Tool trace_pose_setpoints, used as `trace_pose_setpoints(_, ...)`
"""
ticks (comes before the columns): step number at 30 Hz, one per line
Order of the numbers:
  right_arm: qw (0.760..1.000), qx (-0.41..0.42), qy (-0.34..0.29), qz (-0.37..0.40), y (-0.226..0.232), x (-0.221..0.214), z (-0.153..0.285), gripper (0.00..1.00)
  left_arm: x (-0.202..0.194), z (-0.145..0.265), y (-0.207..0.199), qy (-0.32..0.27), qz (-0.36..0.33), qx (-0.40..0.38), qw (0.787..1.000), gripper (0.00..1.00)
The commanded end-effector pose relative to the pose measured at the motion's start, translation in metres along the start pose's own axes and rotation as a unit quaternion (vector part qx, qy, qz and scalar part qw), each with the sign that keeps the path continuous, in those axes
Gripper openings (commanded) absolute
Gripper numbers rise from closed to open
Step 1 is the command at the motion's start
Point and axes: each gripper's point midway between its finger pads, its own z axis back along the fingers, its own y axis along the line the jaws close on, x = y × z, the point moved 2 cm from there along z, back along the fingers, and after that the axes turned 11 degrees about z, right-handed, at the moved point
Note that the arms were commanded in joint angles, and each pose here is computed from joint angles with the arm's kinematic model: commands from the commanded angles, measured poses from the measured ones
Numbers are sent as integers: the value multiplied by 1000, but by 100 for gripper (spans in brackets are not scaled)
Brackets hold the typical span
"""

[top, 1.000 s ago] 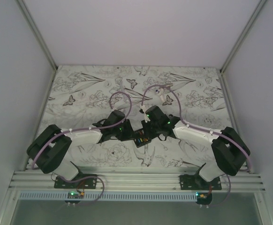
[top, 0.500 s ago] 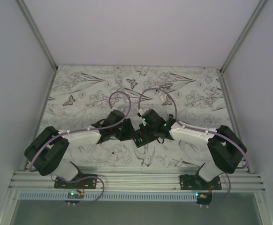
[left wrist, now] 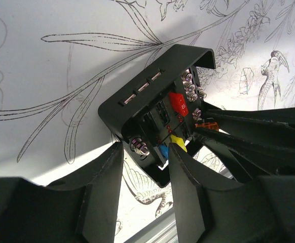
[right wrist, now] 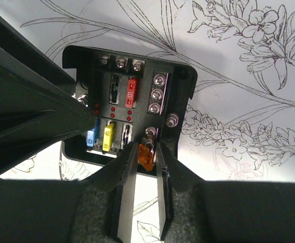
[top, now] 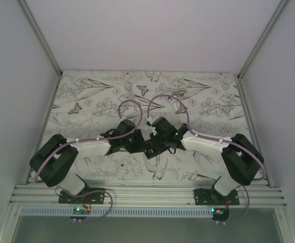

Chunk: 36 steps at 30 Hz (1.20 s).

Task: Snap on the fuse box
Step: Pick up the fuse from the fuse box base, then adjust the fuse.

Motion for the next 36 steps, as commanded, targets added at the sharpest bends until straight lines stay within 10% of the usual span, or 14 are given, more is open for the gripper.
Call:
trace_pose_setpoints(1,1000,1,-19,13,2,16,3,22,-3,-4,5,5,6,8,1000,42)
trace_pose_setpoints(11,999,-15,-43,21,-3,32,20,8,-2,-2,8,-5,9,11,1000,42)
trace_pose_setpoints(36,991,-129,7,-32,-59,-6,0,11,9,44,10,-65,-59,13,996,49)
